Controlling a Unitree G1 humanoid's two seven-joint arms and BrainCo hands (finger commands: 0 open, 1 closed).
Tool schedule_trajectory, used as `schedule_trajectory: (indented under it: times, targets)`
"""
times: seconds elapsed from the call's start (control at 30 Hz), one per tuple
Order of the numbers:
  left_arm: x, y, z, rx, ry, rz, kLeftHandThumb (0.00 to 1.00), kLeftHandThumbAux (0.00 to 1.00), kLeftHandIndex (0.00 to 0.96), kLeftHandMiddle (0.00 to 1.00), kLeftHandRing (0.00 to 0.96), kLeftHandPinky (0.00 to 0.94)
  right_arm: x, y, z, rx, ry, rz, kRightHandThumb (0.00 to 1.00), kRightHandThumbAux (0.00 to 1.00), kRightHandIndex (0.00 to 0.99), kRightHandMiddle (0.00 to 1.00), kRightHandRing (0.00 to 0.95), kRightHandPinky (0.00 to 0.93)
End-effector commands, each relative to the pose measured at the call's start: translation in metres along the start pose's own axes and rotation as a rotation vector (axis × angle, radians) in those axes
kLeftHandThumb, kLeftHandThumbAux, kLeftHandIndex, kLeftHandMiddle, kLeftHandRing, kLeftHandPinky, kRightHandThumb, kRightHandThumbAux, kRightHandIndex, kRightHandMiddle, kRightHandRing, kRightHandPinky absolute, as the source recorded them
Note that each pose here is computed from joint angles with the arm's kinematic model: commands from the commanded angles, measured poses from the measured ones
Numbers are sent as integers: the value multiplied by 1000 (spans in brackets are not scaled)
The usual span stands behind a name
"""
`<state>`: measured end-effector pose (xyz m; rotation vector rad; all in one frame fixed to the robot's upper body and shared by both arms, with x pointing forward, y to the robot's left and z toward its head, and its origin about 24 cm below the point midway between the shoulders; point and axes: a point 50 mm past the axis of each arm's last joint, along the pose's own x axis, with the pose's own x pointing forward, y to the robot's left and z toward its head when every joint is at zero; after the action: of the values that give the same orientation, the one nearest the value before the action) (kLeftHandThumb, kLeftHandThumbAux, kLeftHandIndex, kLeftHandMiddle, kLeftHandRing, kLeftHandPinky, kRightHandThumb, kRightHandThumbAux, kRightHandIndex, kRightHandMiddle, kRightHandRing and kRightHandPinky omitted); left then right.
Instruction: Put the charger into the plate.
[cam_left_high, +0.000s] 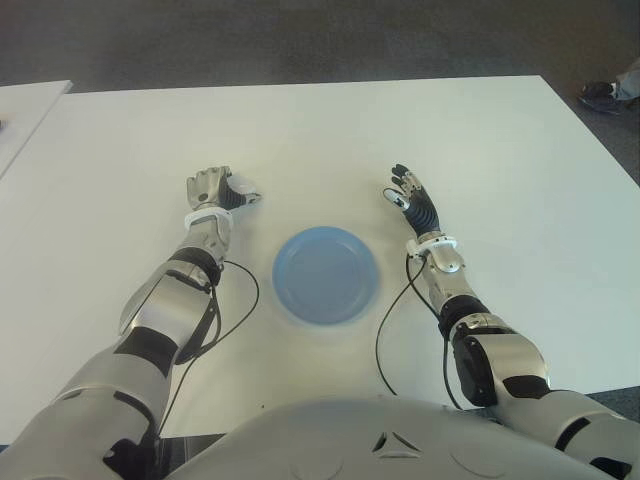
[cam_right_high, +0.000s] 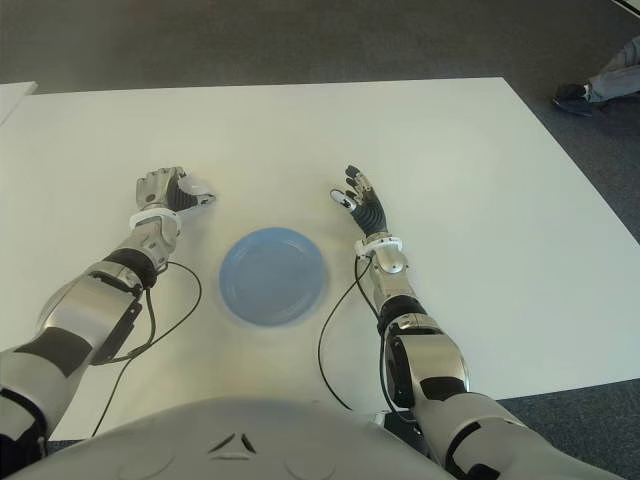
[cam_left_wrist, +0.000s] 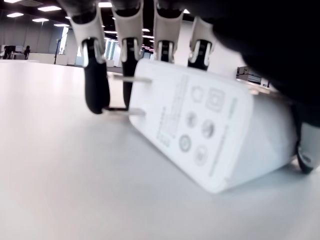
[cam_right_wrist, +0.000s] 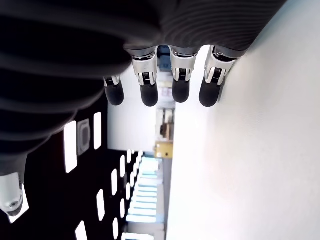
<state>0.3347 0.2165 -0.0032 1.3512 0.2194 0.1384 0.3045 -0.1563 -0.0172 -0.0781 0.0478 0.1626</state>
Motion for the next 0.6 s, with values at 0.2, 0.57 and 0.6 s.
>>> schedule_trajectory:
  times: [0.2, 0.57, 0.6]
  targets:
    - [-3, -1, 4, -68, -76, 42, 731, 696, 444, 826, 825, 796, -26, 9, -42, 52, 224, 15, 0, 485, 31, 111, 49, 0]
    - [3, 19, 11, -170, -172, 140, 736, 695, 445, 844, 846, 825, -24, 11, -41, 55, 226, 21, 0, 482, 39, 121, 53, 0]
    - [3, 19, 11, -171, -173, 140, 736, 695, 445, 846, 847, 828, -24, 11, -41, 55, 226, 21, 0, 481, 39, 120, 53, 0]
